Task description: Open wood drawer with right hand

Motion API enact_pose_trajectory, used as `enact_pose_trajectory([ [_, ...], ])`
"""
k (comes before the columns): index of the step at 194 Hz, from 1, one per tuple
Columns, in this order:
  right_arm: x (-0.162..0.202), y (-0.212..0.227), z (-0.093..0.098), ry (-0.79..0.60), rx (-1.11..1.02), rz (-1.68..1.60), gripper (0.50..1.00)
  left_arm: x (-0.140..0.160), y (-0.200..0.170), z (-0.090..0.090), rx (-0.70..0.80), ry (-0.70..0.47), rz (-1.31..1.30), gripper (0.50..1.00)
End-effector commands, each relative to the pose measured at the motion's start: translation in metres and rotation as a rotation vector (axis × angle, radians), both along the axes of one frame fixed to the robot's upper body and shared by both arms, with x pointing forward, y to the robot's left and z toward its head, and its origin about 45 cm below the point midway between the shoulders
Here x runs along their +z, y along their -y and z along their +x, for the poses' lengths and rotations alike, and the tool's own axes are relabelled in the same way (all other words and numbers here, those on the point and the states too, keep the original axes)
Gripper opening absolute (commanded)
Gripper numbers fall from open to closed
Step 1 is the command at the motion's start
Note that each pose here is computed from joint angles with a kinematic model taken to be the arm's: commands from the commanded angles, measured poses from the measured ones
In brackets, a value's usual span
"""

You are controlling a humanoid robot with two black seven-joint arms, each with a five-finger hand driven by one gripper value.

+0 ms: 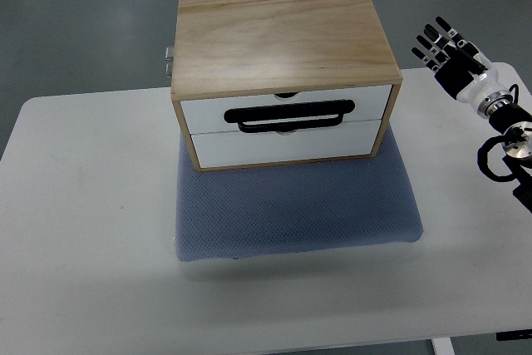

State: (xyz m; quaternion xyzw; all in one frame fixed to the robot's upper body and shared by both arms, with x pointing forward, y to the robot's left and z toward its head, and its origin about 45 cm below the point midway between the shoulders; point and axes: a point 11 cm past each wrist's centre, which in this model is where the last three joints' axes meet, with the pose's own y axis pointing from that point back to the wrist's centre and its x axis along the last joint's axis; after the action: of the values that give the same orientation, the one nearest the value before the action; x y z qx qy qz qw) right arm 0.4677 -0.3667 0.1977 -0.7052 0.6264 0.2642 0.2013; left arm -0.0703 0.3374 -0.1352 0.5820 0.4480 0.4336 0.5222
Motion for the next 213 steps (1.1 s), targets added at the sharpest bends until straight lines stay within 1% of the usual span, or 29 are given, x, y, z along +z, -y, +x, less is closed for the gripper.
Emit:
enact_pose_trajectory([
  [1, 0.0, 0.0, 0.0, 0.0, 0.0, 0.0, 0.944, 0.0, 0.0, 0.0, -0.001, 0.0, 0.0, 1.0],
  [54, 0.0, 0.0, 0.0, 0.0, -0.001, 0.0, 0.944, 0.0, 0.001, 0.001, 0.001, 0.002, -0.003, 1.0],
  [85, 0.001, 0.001, 0.001, -0.002, -0.01, 0.0, 0.944, -0.001, -0.003, 0.013, -0.007, 0.023, 0.011, 1.0],
  [93, 0.001, 0.002, 0.001, -0.003, -0.012, -0.003, 0.944, -0.001, -0.003, 0.019, -0.011, 0.033, 0.01, 1.0],
  [117, 0.004, 0.003, 0.002, 0.003, -0.009, -0.009, 0.944, -0.001, -0.003, 0.02, -0.012, 0.034, 0.01, 1.0],
  [134, 0.011, 0.013, 0.001, 0.018, -0.01, -0.025, 0.944, -0.001, -0.003, 0.02, -0.01, 0.035, 0.011, 1.0],
  [176, 0.043, 0.062, -0.004, 0.071, -0.03, -0.128, 0.944, -0.001, -0.003, 0.02, -0.01, 0.035, 0.011, 1.0],
  [186, 0.056, 0.067, -0.002, 0.086, -0.014, -0.181, 0.944, -0.001, -0.003, 0.02, -0.012, 0.034, 0.01, 1.0],
  [213, 0.078, 0.075, 0.0, 0.117, 0.037, -0.288, 0.944, -0.001, -0.003, 0.02, -0.01, 0.033, 0.011, 1.0],
])
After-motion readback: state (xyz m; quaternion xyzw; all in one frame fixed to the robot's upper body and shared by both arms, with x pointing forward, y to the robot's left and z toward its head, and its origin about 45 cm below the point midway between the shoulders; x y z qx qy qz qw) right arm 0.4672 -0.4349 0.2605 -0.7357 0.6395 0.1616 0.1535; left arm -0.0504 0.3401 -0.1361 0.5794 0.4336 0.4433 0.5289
